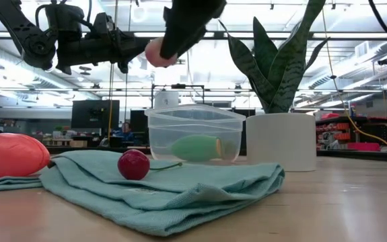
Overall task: Pick and placing Produce into tupperware
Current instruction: Put the peach into the container
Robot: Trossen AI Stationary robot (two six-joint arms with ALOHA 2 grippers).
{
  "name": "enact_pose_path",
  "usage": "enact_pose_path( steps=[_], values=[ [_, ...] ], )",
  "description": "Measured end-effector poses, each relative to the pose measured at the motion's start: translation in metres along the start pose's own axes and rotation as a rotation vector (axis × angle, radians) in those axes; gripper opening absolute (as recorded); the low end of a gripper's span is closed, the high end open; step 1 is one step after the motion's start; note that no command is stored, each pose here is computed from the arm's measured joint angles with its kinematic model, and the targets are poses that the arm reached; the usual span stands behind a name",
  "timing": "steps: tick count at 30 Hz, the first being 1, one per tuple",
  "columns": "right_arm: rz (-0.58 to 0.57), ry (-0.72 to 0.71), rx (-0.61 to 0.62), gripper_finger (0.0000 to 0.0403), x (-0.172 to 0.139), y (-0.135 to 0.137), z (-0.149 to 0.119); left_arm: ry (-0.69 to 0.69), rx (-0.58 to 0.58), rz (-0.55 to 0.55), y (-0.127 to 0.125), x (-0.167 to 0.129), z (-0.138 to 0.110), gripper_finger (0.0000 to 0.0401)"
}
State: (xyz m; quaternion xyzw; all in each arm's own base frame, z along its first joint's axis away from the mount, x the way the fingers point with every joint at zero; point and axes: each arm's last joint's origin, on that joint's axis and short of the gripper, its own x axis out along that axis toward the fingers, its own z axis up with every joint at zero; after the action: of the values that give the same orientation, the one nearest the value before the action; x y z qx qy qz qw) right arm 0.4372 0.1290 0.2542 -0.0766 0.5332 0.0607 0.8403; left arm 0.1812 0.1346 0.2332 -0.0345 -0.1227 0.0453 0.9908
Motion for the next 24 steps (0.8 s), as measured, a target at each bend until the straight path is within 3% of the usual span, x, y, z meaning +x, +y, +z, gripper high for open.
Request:
enact_pose_path(
  steps=[16, 24],
  values=[
    [-0.081, 0.111, 0.102, 0.0154, -0.006, -0.094, -0.008, 0.0, 0.0, 0.0, 0.0, 0.0, 0.0, 0.0046],
    [-0.103, 0.146, 0.174, 0.0154, -0.005, -0.122, -0.016, 0.0, 0.0, 0.0, 0.0, 0.0, 0.0, 0.0047]
  ],
)
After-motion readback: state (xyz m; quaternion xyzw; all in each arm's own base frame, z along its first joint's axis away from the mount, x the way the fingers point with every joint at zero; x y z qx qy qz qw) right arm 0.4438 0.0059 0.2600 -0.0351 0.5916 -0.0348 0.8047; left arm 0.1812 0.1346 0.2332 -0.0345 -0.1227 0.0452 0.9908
